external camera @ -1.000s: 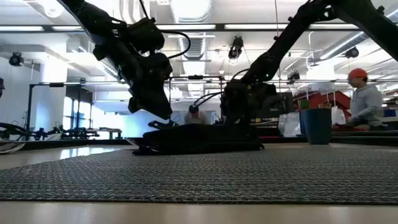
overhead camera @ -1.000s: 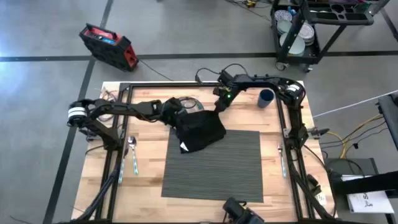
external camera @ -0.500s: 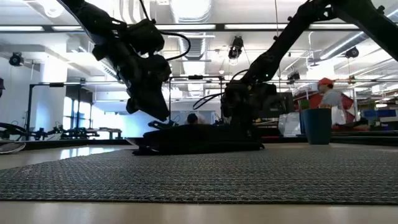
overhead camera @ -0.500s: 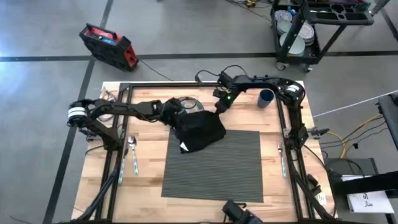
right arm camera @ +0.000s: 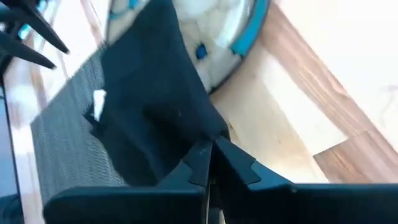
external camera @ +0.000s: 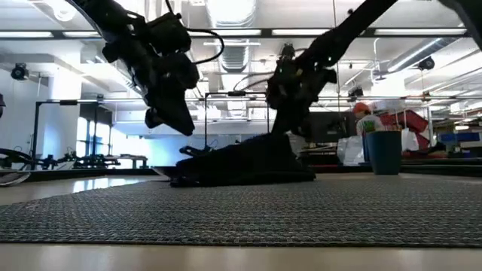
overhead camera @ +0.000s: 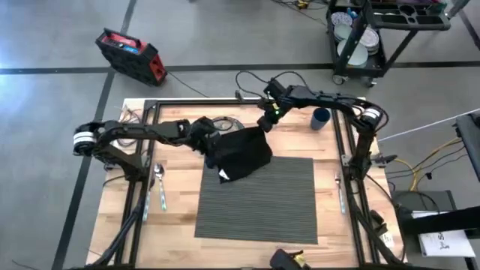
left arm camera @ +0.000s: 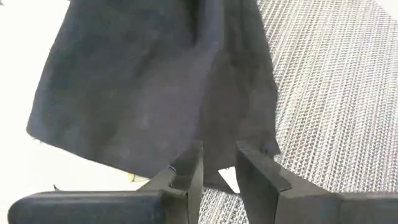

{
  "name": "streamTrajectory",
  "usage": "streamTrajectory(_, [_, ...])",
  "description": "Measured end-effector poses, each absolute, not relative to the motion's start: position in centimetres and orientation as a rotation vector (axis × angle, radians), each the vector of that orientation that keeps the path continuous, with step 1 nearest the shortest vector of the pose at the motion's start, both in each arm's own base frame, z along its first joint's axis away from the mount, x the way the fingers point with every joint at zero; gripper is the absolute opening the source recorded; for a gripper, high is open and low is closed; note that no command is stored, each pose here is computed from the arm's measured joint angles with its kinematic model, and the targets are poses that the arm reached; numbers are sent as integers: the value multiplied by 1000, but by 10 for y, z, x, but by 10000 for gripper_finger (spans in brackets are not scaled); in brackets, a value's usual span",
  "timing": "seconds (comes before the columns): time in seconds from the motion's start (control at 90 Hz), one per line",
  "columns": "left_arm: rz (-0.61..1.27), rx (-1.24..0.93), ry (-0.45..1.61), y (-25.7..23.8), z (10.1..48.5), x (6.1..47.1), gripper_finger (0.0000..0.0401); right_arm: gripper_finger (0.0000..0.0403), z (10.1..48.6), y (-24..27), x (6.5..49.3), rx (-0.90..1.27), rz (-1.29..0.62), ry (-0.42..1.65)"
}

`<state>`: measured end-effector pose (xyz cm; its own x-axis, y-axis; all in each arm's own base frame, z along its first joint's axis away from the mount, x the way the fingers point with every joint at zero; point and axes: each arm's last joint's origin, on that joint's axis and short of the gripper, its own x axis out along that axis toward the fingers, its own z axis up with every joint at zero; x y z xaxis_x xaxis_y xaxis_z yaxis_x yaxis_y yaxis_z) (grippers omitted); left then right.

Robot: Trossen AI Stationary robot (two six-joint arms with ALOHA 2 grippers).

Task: Set table place
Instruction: Fold the black napkin

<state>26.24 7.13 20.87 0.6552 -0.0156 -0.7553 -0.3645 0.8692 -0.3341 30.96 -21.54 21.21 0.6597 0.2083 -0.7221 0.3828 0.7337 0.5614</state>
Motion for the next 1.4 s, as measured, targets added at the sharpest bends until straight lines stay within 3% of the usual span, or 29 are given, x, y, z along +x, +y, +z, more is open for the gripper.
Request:
streamTrajectory(0.511, [187,-449,870,70,209,259,75,0,264,-178,308,723,-158,794])
streamTrajectory(0.9, [179,-420,1005,63,213,238,75,0,311,-107,312,670,-144,793])
streamTrajectory(1.4, [450,-495,753,22,261,210,75,0,390,-2,303,474,-17,781])
